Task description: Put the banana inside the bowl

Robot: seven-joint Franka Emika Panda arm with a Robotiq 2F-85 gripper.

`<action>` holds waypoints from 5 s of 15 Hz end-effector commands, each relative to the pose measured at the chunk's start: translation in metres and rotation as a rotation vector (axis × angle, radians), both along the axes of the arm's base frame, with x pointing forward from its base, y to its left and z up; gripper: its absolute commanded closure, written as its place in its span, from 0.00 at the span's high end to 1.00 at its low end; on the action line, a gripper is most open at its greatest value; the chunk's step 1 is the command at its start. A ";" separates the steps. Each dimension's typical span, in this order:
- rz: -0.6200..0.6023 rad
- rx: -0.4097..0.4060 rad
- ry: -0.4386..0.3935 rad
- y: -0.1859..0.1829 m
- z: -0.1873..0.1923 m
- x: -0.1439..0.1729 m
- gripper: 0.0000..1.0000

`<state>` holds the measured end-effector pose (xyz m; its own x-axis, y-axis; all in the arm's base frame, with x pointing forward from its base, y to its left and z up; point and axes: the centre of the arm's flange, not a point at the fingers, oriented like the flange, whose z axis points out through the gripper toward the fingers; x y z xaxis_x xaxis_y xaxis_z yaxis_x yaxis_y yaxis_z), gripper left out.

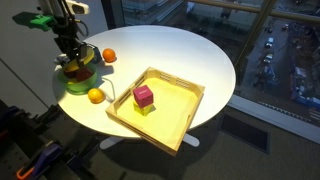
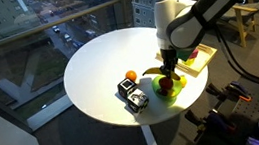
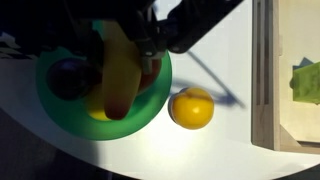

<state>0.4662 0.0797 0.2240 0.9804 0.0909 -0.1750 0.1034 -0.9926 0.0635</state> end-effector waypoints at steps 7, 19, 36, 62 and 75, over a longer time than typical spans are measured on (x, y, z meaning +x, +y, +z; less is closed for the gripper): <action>0.049 -0.017 -0.103 0.020 0.007 -0.012 0.13; 0.020 -0.017 -0.176 0.010 0.009 -0.035 0.13; -0.040 -0.068 -0.282 -0.001 0.009 -0.054 0.13; -0.050 -0.134 -0.346 0.013 -0.022 -0.074 0.13; -0.046 -0.130 -0.348 0.015 -0.032 -0.078 0.13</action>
